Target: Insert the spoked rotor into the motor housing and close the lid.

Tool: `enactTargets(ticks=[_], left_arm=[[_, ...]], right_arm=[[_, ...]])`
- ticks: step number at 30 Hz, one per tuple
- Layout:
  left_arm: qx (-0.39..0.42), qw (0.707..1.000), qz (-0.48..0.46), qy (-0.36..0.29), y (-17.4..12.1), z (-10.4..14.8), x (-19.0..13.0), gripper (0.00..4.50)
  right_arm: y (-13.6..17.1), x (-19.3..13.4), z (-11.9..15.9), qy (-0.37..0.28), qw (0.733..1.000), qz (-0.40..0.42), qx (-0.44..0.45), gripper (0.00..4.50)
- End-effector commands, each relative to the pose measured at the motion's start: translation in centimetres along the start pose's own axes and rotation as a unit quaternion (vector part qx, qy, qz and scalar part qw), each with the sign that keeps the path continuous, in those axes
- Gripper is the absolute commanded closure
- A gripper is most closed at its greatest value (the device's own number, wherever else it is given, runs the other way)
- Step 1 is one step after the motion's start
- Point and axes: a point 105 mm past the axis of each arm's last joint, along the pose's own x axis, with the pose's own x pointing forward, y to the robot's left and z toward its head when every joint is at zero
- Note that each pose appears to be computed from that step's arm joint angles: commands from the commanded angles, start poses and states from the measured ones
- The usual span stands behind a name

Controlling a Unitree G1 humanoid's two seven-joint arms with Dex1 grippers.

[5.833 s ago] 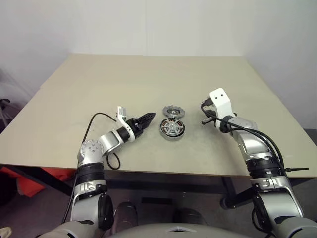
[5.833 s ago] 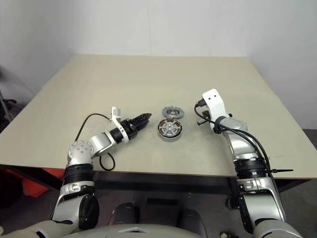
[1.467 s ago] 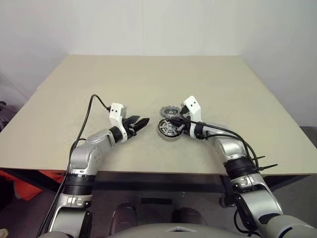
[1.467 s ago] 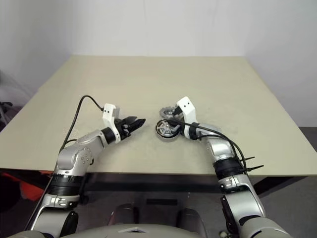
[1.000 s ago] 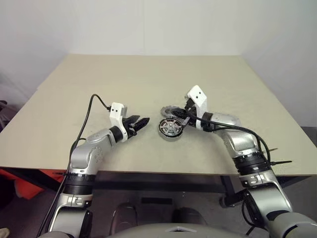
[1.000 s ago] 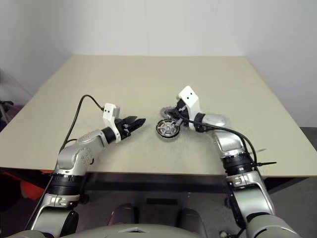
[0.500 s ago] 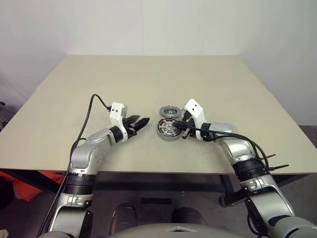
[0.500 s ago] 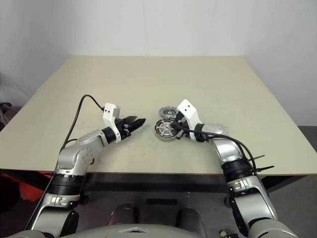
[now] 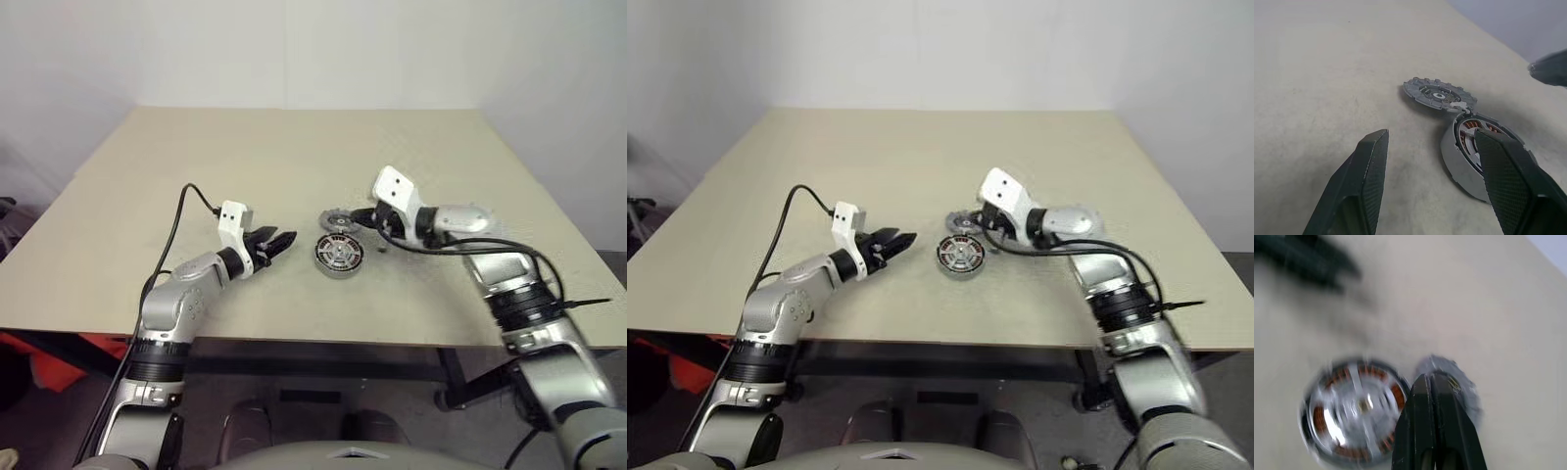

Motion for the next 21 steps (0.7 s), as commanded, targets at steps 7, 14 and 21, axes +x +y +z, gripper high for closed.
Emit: enactTargets(ticks=[7,14,21], left_arm=[[0.038,0.996,-0.074,0.045,-2.2,0.9,1.0,1.53],[0.06,0.99,-0.092,0.084,-2.4,0.0,1.0,1.5],[0.097,0.98,-0.12,0.128,-3.2,-1.5,0.8,1.5]], right_arm=[[0.4,-1.9,-0.6,0.081,0.965,0.162,-0.189,4.5],[0.2,-0.6,-1.0,0.092,0.95,0.195,-0.226,3.9],[0.6,1.3,-1.4,0.094,0.944,0.193,-0.251,2.29]])
